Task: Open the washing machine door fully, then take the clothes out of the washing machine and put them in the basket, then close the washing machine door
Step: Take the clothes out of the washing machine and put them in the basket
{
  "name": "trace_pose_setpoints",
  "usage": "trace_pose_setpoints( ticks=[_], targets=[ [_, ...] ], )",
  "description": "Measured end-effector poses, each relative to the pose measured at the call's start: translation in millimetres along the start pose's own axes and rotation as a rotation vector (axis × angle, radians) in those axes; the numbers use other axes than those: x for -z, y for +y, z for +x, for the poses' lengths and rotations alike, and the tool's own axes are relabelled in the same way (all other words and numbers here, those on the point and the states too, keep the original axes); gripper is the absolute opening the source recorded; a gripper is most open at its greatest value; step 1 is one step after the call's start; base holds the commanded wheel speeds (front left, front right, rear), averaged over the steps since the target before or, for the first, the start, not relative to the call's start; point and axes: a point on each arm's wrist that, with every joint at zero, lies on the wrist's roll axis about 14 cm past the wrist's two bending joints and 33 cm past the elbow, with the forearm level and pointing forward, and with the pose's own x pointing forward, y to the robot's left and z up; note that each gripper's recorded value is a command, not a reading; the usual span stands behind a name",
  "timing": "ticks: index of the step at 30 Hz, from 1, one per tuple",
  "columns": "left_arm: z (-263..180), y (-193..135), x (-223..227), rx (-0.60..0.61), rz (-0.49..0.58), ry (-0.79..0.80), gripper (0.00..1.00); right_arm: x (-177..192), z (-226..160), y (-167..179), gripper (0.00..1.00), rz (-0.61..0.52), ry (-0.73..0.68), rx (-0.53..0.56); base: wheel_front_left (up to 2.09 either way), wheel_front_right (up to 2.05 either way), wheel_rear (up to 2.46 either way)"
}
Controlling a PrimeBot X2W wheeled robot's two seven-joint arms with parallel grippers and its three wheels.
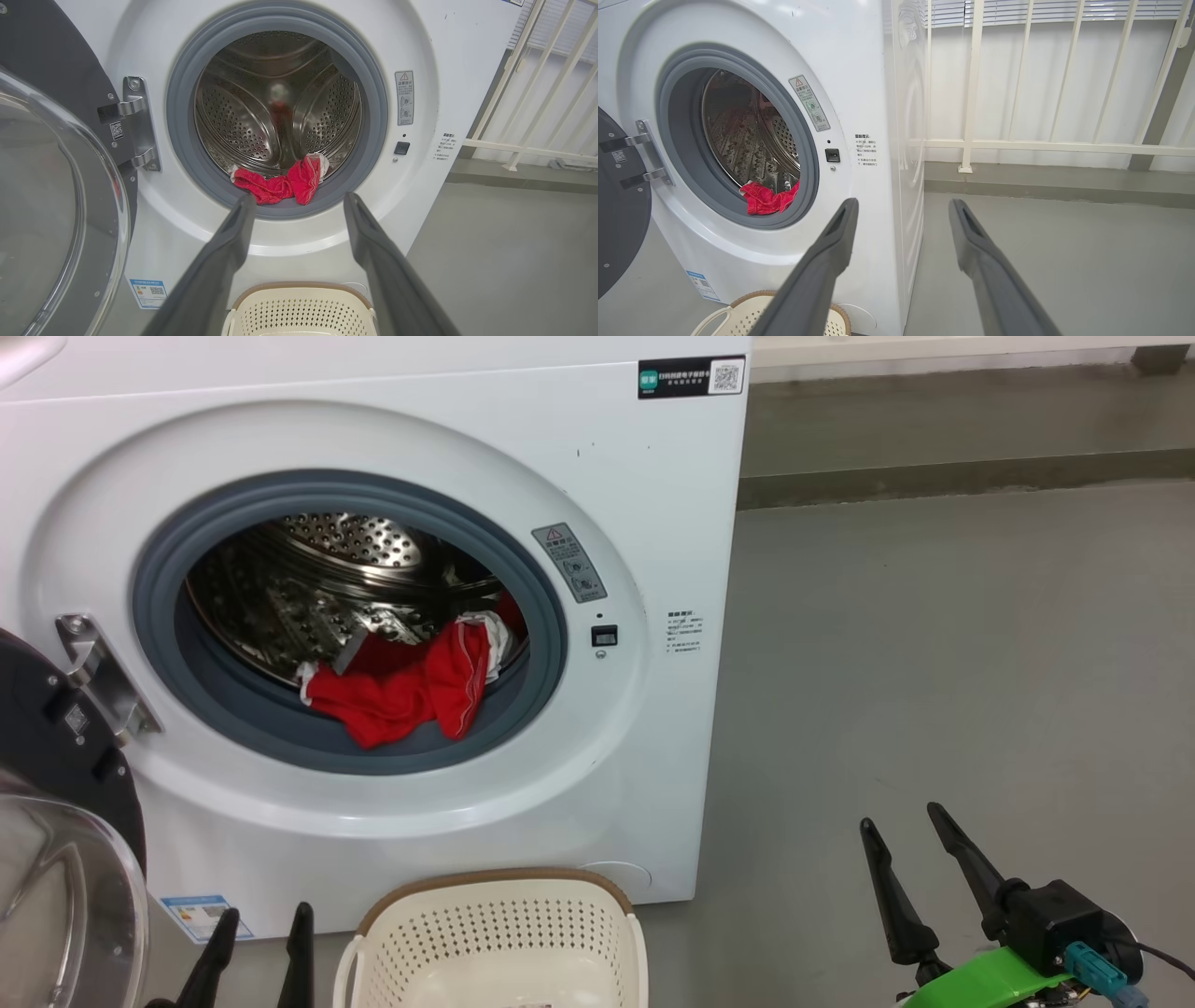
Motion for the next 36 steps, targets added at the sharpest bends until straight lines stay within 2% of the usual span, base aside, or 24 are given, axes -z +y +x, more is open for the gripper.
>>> trace_pose_setpoints(
  ticks=[25,36],
  targets=[
    [1,10,8,-0.046,0.001,0.022,1.00,14,6,2,1.00,-0.003,0.044,-0.011,0.00,0.00,0.00],
    [28,13,3,-0.070,0.006,0.007,1.00,28,13,6,1.00,0.003,0.086,-0.024,0.00,0.00,0.00]
  ],
)
